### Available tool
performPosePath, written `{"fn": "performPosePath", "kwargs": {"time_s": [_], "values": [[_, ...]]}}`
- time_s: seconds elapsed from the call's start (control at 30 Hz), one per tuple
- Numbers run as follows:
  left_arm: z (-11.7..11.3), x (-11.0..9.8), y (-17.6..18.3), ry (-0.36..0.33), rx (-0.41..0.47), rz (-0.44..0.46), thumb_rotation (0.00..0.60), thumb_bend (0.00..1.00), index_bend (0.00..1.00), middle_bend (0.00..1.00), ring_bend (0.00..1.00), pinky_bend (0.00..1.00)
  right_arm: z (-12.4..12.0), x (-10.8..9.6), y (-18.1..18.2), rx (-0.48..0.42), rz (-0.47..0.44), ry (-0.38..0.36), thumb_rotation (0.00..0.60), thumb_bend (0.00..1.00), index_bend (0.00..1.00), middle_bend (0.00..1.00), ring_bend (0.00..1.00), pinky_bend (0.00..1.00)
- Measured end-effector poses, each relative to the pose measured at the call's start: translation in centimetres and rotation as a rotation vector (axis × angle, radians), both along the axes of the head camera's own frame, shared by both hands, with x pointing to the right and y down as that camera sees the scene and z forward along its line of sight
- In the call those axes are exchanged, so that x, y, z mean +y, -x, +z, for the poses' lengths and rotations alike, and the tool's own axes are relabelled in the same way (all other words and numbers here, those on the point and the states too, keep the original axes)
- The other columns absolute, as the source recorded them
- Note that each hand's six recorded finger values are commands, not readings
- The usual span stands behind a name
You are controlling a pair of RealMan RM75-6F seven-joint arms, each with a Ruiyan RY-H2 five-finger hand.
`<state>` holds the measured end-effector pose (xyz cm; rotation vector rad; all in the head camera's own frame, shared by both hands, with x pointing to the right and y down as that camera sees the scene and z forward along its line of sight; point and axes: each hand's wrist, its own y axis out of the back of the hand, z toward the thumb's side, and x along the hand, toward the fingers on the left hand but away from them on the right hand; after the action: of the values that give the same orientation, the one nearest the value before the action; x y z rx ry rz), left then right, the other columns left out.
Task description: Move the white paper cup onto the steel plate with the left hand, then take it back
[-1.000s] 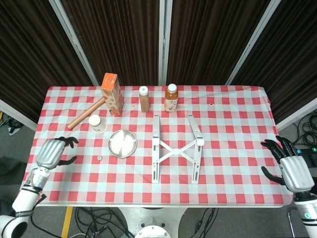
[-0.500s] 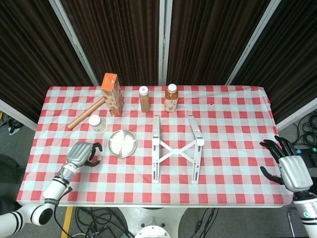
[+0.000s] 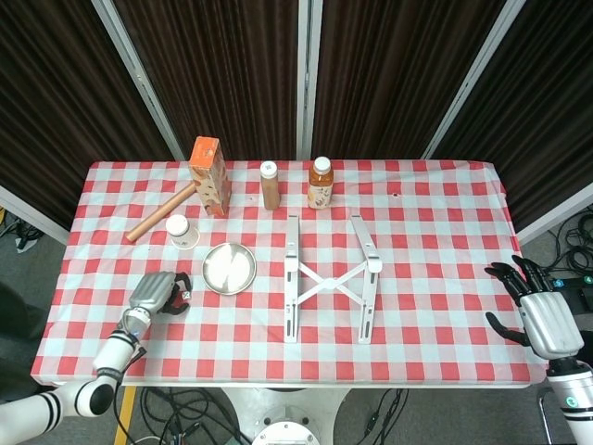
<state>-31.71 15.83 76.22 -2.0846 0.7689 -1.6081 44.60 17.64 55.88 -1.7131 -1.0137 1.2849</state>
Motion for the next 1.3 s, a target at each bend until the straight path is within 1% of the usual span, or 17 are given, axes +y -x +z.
{"fn": "performPosePath", "kwargs": {"time_s": [0.27,0.33,0.47,0.6,0.8,0.93,1.07,1.2,1.3], "values": [[0.6,0.1,0.3,0.009,-0.015,-0.005,0.600,0.35,0.49,0.84,0.81,0.85,0.0,0.1,-0.1,0.003,0.004,0.002,0.600,0.20,0.18,0.17,0.00,0.07],[0.7,0.1,0.3,0.010,-0.019,-0.001,0.600,0.37,0.51,0.85,0.81,0.85,0.1,0.1,-0.1,0.002,0.004,0.004,0.600,0.20,0.18,0.17,0.00,0.07],[0.6,-0.2,0.3,-0.011,-0.022,0.000,0.600,0.41,0.59,0.86,0.82,0.86,0.1,0.1,-0.1,0.001,0.003,0.005,0.600,0.20,0.18,0.17,0.00,0.07],[-0.1,-0.9,-0.3,-0.044,-0.004,0.010,0.600,0.42,0.60,0.86,0.82,0.86,0.1,0.1,-0.1,0.004,0.004,0.004,0.600,0.20,0.18,0.17,0.00,0.07],[-0.8,-3.5,-2.3,-0.080,0.027,0.046,0.600,0.42,0.59,0.86,0.82,0.86,0.1,0.1,-0.2,0.005,0.006,0.006,0.600,0.20,0.18,0.17,0.00,0.07],[-0.5,-5.2,-4.1,-0.087,0.042,0.058,0.600,0.42,0.59,0.86,0.82,0.86,0.1,0.1,-0.4,0.008,0.012,0.005,0.600,0.20,0.18,0.17,0.00,0.07],[0.4,-5.9,-5.1,-0.078,0.015,0.087,0.600,0.42,0.56,0.86,0.82,0.86,0.0,0.1,-0.7,0.011,0.020,0.006,0.600,0.20,0.18,0.17,0.00,0.07],[1.4,-6.1,-6.0,-0.072,-0.016,0.110,0.600,0.42,0.52,0.85,0.81,0.86,-0.1,0.2,-0.9,0.014,0.025,0.005,0.600,0.20,0.18,0.17,0.00,0.07],[1.4,-6.2,-6.4,-0.082,-0.022,0.117,0.600,0.37,0.47,0.84,0.80,0.86,-0.1,0.2,-0.9,0.015,0.025,0.005,0.600,0.20,0.18,0.17,0.00,0.07]]}}
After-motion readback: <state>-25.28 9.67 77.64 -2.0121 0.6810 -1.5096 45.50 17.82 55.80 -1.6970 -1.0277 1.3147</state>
